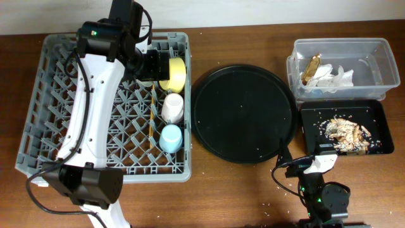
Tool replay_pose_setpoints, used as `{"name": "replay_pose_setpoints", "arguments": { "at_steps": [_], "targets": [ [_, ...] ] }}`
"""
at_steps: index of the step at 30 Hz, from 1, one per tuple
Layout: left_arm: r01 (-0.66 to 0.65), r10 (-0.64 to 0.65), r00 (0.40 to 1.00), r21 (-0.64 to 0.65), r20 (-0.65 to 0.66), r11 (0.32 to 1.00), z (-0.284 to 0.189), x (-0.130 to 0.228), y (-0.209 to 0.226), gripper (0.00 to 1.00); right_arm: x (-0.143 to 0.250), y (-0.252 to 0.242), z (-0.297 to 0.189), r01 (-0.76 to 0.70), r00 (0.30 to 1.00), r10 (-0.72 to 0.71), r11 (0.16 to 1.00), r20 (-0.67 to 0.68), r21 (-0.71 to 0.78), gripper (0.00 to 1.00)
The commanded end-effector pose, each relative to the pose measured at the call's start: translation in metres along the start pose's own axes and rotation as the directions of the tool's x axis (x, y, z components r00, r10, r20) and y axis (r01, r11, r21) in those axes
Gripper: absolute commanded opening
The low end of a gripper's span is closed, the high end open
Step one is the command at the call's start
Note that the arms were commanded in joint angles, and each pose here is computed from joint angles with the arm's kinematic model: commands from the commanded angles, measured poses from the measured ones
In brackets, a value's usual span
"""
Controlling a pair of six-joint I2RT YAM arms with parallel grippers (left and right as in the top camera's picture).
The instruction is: Sort waste into correct bins and load items into the dishwasher rack
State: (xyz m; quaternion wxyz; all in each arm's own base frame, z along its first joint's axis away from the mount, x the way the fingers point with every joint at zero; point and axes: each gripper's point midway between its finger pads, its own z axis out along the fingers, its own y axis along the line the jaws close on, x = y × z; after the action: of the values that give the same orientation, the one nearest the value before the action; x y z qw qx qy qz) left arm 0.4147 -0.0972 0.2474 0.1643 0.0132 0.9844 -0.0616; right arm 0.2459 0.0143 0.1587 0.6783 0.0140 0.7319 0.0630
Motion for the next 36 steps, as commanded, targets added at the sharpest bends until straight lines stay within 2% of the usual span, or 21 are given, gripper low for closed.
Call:
{"name": "replay_pose_setpoints", "arguments": {
  "at_steps": [1, 4, 7, 10, 14, 20, 24, 29, 33, 36],
  "targets": [
    [-0.006, 0.006, 1.000, 0.009, 0.024, 1.000, -0.009, -0.002, -0.001, 0.99, 0.003, 0.002, 0.000, 0.000, 1.000, 0.000, 1.000, -0.005, -0.007, 0.98],
    [-0.006, 0.007, 0.999, -0.025, 0.038, 1.000, -0.012, -0.003, 0.005, 0.99, 0.003, 0.002, 0.000, 0.000, 1.000, 0.000, 1.000, -0.005, -0.007, 0.99],
    [-0.034, 0.038, 0.989, -0.035, 0.144, 0.999, -0.041, -0.012, 0.006, 0.99, 0.003, 0.002, 0.000, 0.000, 1.000, 0.000, 1.000, -0.005, -0.007, 0.98],
    [-0.133, 0.138, 0.930, -0.039, 0.340, 0.990, -0.082, -0.033, 0.001, 0.99, 0.003, 0.002, 0.000, 0.000, 1.000, 0.000, 1.000, -0.005, -0.007, 0.98],
    [-0.194, 0.203, 0.846, -0.071, 0.493, 0.978, -0.117, -0.032, 0.002, 0.99, 0.003, 0.002, 0.000, 0.000, 1.000, 0.000, 1.000, -0.005, -0.007, 0.98],
    [-0.121, 0.162, 0.763, -0.108, 0.626, 0.987, -0.126, 0.004, 0.037, 0.99, 0.003, 0.002, 0.000, 0.000, 1.000, 0.000, 1.000, -0.005, -0.007, 0.98],
    [-0.064, 0.133, 0.666, -0.122, 0.734, 0.990, -0.109, 0.041, 0.063, 0.99, 0.003, 0.002, 0.000, 0.000, 1.000, 0.000, 1.000, -0.005, -0.007, 0.98],
    [-0.032, 0.117, 0.589, -0.121, 0.800, 0.992, -0.083, 0.092, 0.082, 0.99, 0.003, 0.002, 0.000, 0.000, 1.000, 0.000, 1.000, -0.005, -0.007, 0.99],
    [-0.013, 0.131, 0.495, -0.143, 0.859, 0.990, -0.068, 0.125, 0.091, 0.99, 0.003, 0.002, 0.000, 0.000, 1.000, 0.000, 1.000, -0.005, -0.007, 0.98],
    [-0.051, 0.203, 0.405, -0.199, 0.892, 0.979, -0.056, 0.141, 0.090, 0.99, 0.003, 0.002, 0.000, 0.000, 1.000, 0.000, 1.000, -0.005, -0.007, 0.99]
  ]
}}
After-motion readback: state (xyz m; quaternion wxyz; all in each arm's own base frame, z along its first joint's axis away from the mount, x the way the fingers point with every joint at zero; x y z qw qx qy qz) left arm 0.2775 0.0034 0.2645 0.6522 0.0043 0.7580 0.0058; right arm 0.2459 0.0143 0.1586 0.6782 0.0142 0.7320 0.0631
